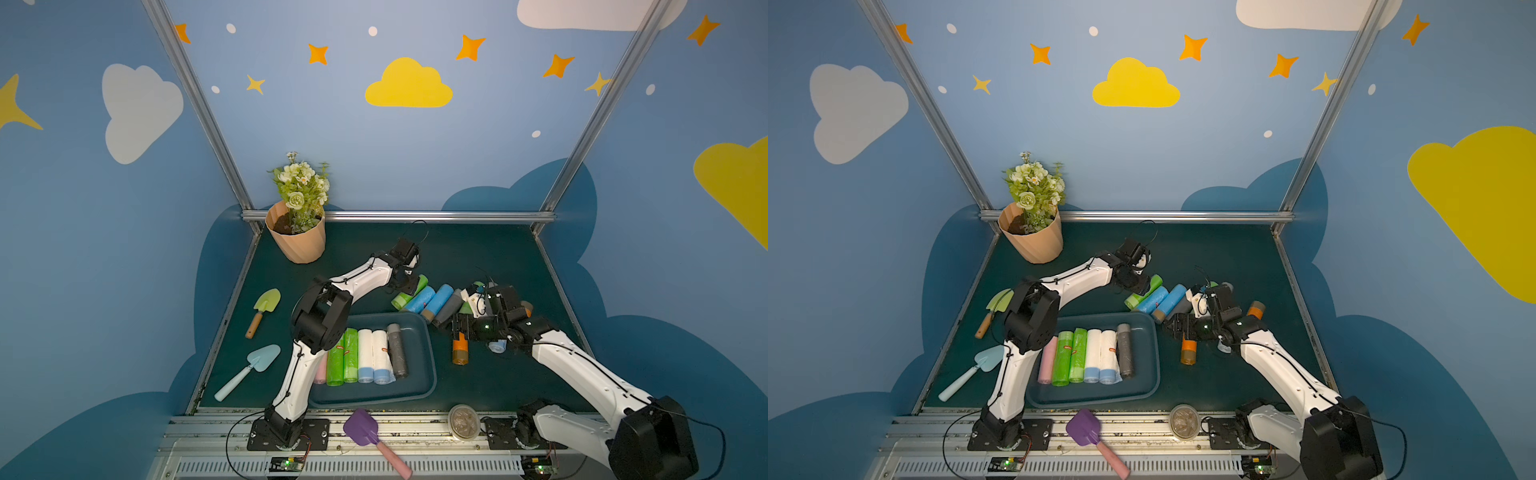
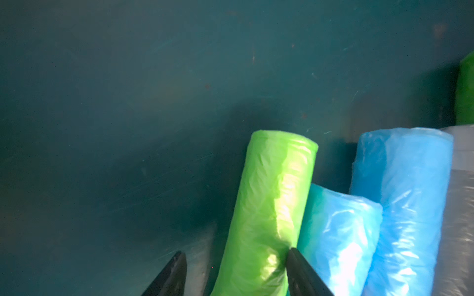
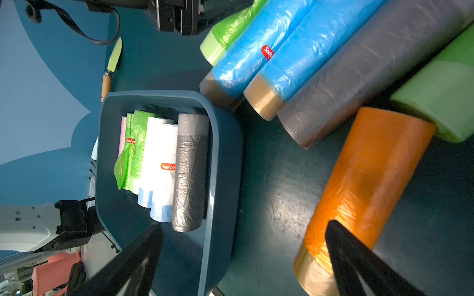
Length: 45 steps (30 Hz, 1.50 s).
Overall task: Put the roll of trash bags into the storage box
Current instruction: Pick up the roll of trash bags from the center of the board.
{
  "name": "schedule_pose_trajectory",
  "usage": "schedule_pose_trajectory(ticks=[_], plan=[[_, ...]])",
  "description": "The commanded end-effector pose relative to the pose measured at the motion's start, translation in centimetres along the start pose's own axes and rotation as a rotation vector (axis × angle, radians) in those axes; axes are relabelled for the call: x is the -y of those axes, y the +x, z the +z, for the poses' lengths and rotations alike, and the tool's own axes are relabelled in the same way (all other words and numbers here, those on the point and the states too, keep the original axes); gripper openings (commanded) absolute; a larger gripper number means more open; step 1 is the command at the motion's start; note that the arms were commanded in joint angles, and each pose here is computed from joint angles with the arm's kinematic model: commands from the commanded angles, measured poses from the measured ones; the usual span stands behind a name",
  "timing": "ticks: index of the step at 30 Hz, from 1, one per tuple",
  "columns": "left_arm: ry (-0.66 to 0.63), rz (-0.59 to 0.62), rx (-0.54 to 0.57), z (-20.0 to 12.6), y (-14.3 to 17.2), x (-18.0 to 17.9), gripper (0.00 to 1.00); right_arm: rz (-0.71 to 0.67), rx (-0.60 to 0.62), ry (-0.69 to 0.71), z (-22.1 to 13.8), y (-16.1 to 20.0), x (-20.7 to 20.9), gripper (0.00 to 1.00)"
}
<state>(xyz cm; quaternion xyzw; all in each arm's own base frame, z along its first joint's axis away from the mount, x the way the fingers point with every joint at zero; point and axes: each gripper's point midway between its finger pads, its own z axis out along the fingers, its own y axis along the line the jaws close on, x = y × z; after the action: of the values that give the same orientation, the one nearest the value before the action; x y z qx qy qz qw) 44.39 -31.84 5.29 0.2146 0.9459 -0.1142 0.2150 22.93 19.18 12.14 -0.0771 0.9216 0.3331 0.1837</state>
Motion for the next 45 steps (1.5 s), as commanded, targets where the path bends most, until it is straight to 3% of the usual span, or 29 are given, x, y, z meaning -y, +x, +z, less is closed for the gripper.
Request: schedule_pose_trajectory(ticks=[1, 7, 16, 29, 38, 45], plan=[[-0.018, 0.001, -0.044, 0.9, 0.8, -0.7, 0.61, -0.028, 0.008, -0.024, -0.2, -0.8, -0.6, 0.97], [-0.041, -0.021, -0.050, 2.1, 0.6, -1.5, 0.58, -0.021, 0.004, -0.029, -0.1, -1.0, -0.6, 0.97], [-0.103, -0.102, -0.021, 1.6, -0.2, -4.2, 0.45, -0.019, -0.022, -0.044, 0.2, -0.9, -0.7, 0.97], [-0.217, -0.227, 0.108, -4.8, -1.1, -7.9, 0.38, -0.018, -0.020, -0.075, -0.2, -1.2, -1.7, 0.97], [-0.229, -0.337, 0.158, -10.1, 0.2, -8.2, 0.37, -0.017, 0.008, -0.081, -1.9, 0.3, -2.3, 0.97], [-0.205, -0.409, 0.178, -14.1, 3.1, -7.5, 0.37, -0.008, 0.027, -0.090, -3.0, 2.3, -2.5, 0.97]])
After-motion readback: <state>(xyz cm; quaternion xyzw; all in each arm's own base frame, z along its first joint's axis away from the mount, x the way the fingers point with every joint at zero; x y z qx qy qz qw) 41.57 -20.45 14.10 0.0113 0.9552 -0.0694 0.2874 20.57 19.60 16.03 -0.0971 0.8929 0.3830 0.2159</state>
